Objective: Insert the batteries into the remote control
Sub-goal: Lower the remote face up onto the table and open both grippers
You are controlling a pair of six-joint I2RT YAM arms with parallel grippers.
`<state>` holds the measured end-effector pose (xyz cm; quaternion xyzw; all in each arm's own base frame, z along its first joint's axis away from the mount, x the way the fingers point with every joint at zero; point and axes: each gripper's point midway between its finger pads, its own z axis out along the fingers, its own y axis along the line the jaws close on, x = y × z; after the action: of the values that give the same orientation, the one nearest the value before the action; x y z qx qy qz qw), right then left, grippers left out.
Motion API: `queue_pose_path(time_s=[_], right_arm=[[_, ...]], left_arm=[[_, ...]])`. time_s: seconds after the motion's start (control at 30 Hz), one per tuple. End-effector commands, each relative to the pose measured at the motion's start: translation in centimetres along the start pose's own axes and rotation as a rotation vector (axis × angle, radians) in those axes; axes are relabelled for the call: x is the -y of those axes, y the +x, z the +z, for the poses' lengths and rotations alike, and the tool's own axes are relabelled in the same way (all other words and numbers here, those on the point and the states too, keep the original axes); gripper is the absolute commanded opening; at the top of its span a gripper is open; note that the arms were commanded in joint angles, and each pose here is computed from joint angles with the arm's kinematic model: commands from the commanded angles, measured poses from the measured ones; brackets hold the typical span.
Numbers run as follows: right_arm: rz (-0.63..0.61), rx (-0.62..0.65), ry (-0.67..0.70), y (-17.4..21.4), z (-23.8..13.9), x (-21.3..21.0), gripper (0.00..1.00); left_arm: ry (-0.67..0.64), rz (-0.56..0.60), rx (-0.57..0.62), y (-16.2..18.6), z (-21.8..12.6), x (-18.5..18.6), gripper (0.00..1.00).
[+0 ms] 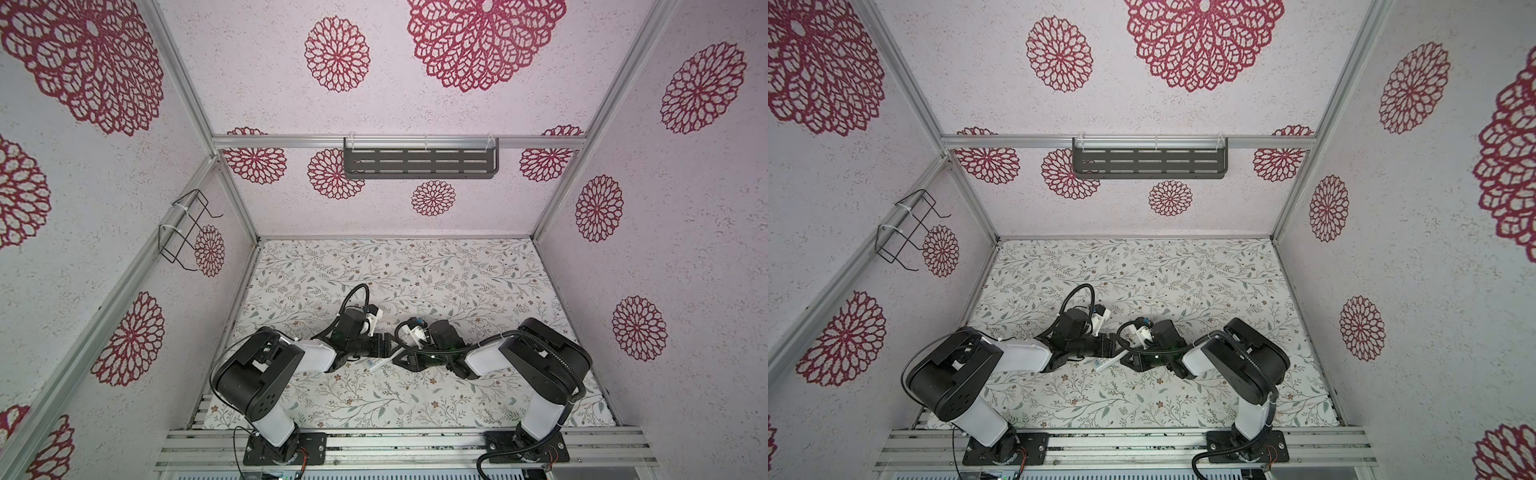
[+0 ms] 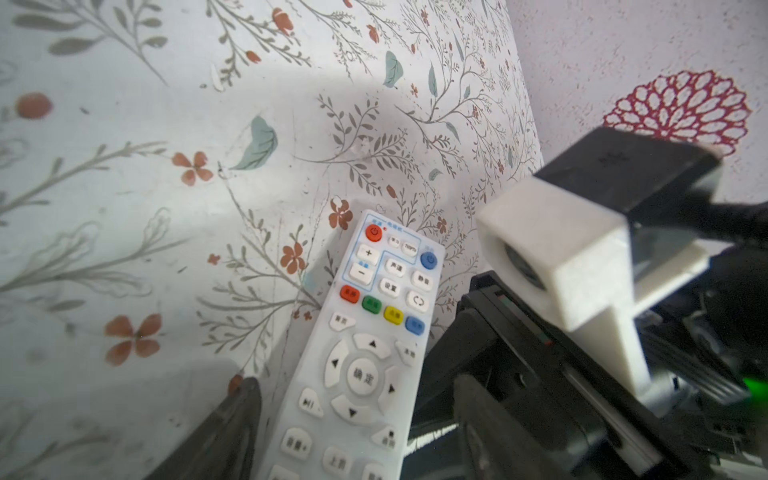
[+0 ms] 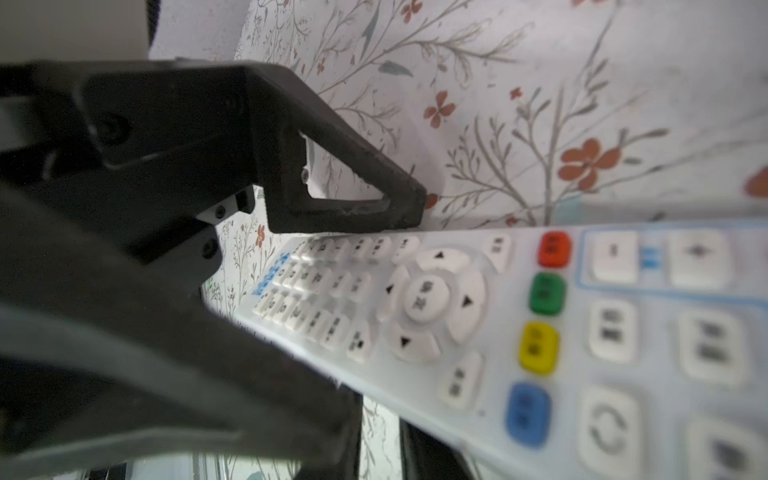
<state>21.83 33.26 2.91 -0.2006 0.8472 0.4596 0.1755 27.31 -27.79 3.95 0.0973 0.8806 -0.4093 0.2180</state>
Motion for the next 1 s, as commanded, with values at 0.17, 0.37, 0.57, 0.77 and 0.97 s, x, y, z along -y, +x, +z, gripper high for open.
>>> queue_pose_path(time_s=[0.17, 0.37, 0.57, 0.77, 0.97], right_arm=[[0.060, -0.041, 0.204, 1.3, -2.1, 3.7, 0.20], [0.078, -0.040, 0.300, 1.9, -4.4, 4.7, 0.20], [0.062, -0.030, 0.318, 0.8, -5.1, 4.3, 0.21], [0.046, -0.033, 0.325, -0.4, -4.2, 4.6, 0.21], [0.034, -0.041, 0.316, -1.6, -2.8, 5.0, 0.21]], left_arm=[[-0.001, 0.013, 0.034, -1.0, -0.5, 0.9, 0.90], [-0.040, -0.005, 0.059, -1.1, -1.5, 0.4, 0.99], [-0.039, -0.020, 0.035, -0.3, -1.7, 0.2, 0.97], [-0.018, -0.050, 0.011, 1.5, -2.2, 0.1, 0.98], [-0.032, -0.055, -0.004, 3.2, -3.1, 0.6, 0.97]])
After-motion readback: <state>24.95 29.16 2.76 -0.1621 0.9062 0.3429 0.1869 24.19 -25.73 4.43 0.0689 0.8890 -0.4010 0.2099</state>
